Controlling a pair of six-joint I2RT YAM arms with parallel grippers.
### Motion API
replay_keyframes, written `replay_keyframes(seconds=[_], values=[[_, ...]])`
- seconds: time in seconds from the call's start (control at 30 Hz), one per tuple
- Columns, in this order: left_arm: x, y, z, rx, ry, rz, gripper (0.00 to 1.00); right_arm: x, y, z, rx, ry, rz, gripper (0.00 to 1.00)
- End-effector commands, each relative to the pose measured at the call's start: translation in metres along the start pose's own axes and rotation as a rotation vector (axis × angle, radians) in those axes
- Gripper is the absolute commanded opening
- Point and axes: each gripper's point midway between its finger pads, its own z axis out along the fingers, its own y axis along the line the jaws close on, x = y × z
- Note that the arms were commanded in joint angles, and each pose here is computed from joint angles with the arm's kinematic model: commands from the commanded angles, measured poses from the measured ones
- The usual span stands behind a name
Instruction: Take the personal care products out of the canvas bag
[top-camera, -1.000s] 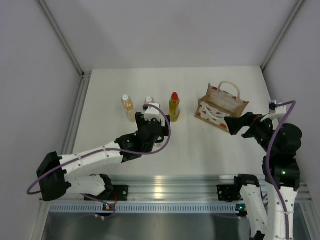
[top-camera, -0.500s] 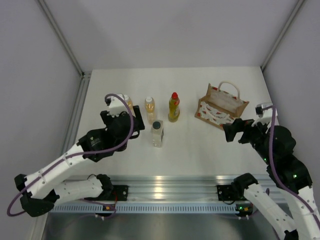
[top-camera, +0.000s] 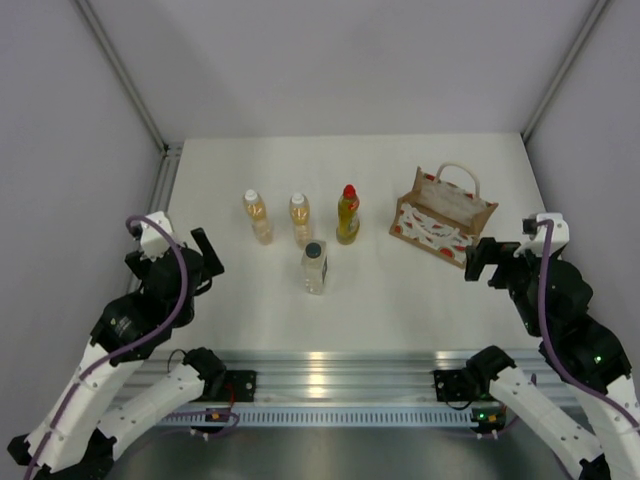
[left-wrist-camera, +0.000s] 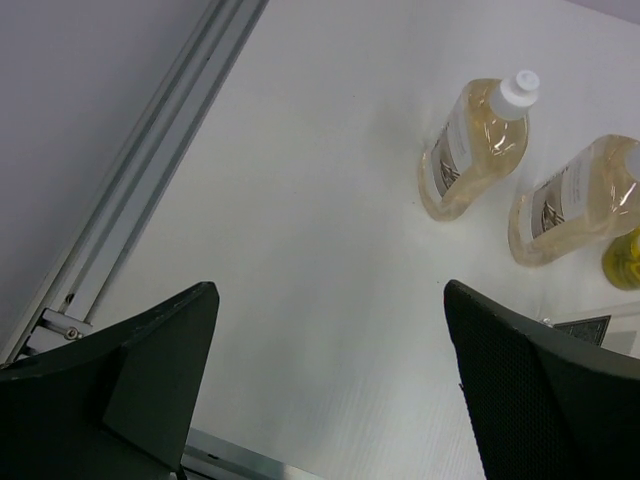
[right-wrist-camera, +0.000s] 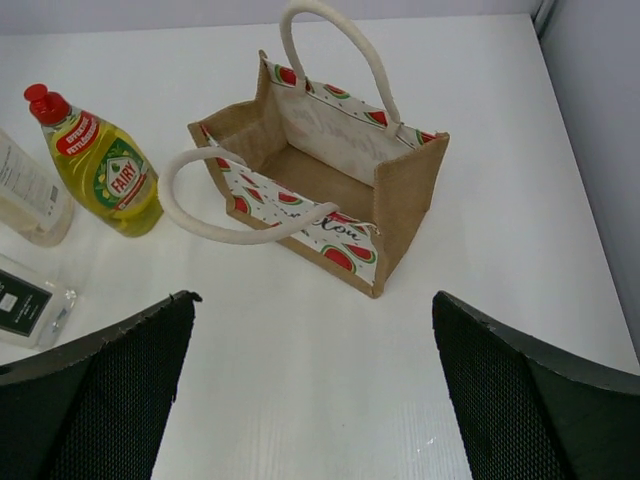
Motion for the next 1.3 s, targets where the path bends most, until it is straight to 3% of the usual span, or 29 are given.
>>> replay_keyframes(seconds=[0.0,1.27], values=[[0.004,0.009,-0.001,0.004,-0.029,0.001,0.98,0.008,-0.014,-0.006,0.057,-0.003,-0.014,1.0],[0.007,0.017,-0.004,0.006,-0.052,-0.092,0.99,0.021,-0.009,0.004,0.059,0.017,0.021,1.0]])
